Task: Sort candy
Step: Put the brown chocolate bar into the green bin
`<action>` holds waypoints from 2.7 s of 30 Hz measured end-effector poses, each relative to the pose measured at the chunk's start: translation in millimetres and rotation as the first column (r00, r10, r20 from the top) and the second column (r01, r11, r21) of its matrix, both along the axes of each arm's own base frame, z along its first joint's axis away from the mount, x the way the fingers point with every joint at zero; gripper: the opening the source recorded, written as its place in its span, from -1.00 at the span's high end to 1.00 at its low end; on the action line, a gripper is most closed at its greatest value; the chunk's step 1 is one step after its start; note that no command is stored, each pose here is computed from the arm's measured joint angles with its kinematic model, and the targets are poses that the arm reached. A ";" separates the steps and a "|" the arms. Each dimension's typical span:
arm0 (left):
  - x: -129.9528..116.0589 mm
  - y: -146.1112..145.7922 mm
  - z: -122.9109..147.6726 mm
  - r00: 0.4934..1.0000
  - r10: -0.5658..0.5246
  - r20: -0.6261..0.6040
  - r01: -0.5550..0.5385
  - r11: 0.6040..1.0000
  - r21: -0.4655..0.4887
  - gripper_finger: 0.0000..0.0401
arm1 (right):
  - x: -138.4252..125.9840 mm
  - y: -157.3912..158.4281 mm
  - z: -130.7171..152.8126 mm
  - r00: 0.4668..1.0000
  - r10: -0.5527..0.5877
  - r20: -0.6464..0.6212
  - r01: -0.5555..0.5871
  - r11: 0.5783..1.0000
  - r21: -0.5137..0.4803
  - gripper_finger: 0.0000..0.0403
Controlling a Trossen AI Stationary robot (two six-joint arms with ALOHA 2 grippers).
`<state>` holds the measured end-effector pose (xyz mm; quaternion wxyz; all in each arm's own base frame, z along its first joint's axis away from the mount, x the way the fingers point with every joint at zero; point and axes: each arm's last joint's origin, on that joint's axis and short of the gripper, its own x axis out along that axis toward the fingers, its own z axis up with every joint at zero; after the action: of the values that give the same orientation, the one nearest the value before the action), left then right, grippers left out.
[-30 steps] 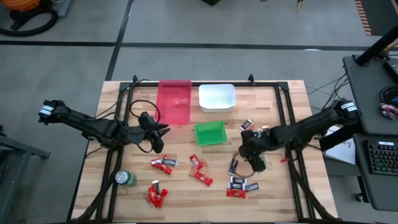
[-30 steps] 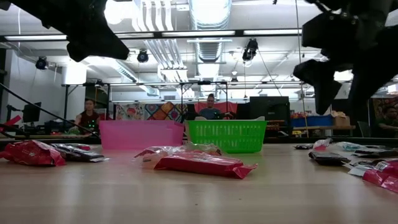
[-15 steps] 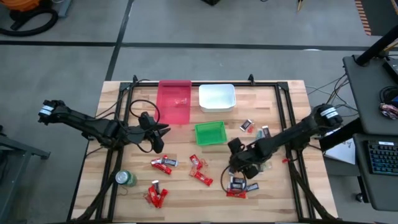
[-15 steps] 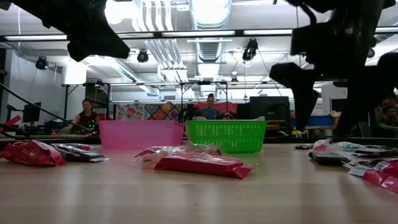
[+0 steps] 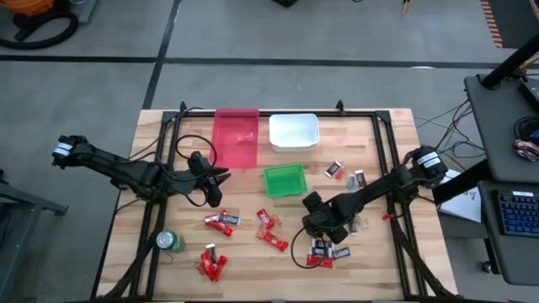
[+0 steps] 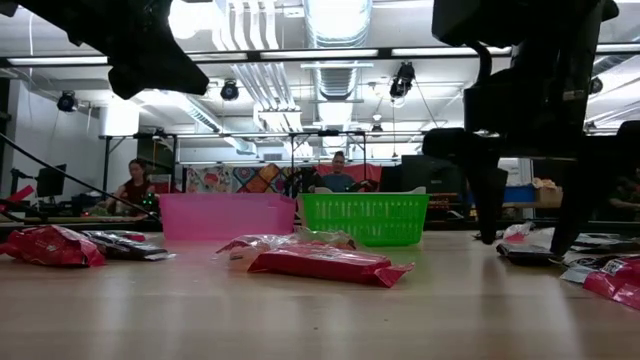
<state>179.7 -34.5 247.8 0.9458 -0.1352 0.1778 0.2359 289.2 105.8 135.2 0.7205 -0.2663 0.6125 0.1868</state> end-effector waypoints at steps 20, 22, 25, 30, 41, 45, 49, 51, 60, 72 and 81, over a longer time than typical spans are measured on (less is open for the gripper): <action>1.4 -0.4 2.2 1.000 0.000 0.030 0.000 1.000 -0.009 0.63 | 11.5 -21.7 -3.0 0.993 -0.113 -0.040 0.118 0.976 0.181 0.68; 1.8 -0.5 3.2 0.999 0.004 0.042 -0.003 1.000 -0.011 0.63 | 11.5 -23.4 0.6 0.993 -0.115 -0.036 0.120 0.972 0.203 0.77; 2.5 -0.6 4.3 0.998 0.006 0.057 -0.005 1.000 -0.014 0.63 | 10.5 -24.6 4.7 0.993 -0.114 -0.024 0.116 0.971 0.207 0.88; 3.6 -1.1 6.8 0.996 0.009 0.088 -0.007 1.000 -0.028 0.63 | 10.5 -30.7 10.9 0.992 -0.129 -0.006 0.127 0.968 0.215 0.96; 4.1 -1.3 6.3 0.995 0.018 0.094 -0.014 0.999 -0.046 0.63 | 12.4 -39.2 12.8 0.990 -0.141 -0.006 0.139 0.961 0.240 0.96; 4.7 -1.4 5.6 0.996 0.020 0.092 -0.015 0.999 -0.049 0.63 | 13.0 -38.9 13.3 0.991 -0.134 0.003 0.129 0.962 0.242 0.96; 6.3 -1.9 3.6 0.997 0.020 0.081 -0.016 0.999 -0.046 0.63 | 15.7 -38.0 14.2 0.992 -0.122 0.034 0.109 0.962 0.251 0.96; 7.5 -2.3 2.2 0.997 0.019 0.073 -0.016 0.999 -0.044 0.63 | 16.8 -37.8 15.7 0.992 -0.113 0.053 0.096 0.962 0.255 0.96; 11.6 -3.5 -2.5 0.999 0.019 0.048 -0.017 0.999 -0.036 0.63 | 16.2 -37.9 33.3 0.984 -0.125 0.130 0.084 0.955 0.283 0.96; 16.3 -5.2 -5.3 0.998 0.021 0.051 -0.019 0.999 -0.045 0.63 | 14.3 -44.4 90.1 0.898 -0.155 0.412 -0.012 0.927 0.374 0.96; 26.4 -16.2 -8.4 0.996 -0.019 0.090 0.025 0.998 -0.066 0.63 | 8.8 -51.0 112.0 0.842 -0.194 0.503 -0.023 0.919 0.393 0.96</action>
<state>206.0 -50.7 239.4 0.9502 -0.1753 0.1445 0.2133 298.1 54.9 247.3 0.9072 -0.1332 0.3515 0.1888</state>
